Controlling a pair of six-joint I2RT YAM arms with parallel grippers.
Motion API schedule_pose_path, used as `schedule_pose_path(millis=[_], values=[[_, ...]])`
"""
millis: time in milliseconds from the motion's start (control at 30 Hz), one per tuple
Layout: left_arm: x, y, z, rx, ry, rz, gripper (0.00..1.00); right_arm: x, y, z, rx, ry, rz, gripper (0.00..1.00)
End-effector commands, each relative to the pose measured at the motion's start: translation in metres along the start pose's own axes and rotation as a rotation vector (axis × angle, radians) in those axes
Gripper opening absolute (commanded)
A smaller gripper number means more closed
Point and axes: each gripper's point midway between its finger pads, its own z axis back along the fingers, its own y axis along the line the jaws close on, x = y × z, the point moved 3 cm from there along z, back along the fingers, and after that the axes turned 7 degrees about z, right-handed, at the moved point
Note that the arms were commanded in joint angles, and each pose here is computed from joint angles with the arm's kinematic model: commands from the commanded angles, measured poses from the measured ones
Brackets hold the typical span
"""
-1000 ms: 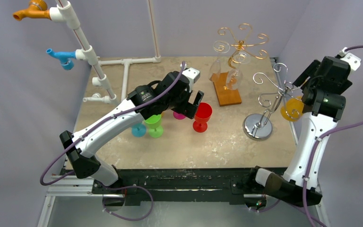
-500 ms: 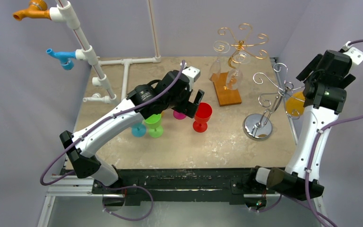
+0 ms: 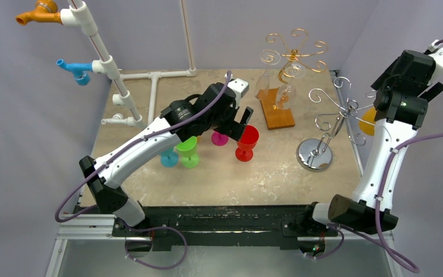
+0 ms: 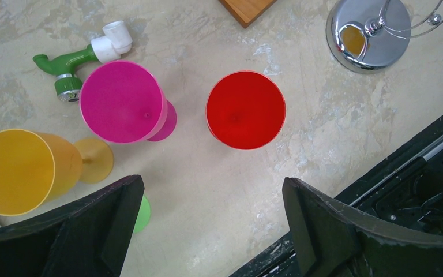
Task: Take the wine glass off the wine glass rack
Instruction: Pick up the wine glass from the wine rack.
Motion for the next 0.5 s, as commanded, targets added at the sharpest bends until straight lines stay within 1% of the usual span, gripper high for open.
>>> schedule_pose_path(millis=[0, 467], values=[[0.023, -0.006, 0.007, -0.014, -0.076, -0.019, 1.0, 0.028, -0.004, 0.003, -0.032, -0.09, -0.043, 0.64], [0.032, -0.003, 0.003, 0.013, -0.109, -0.033, 1.0, 0.068, 0.011, -0.012, -0.014, -0.197, -0.118, 0.62]])
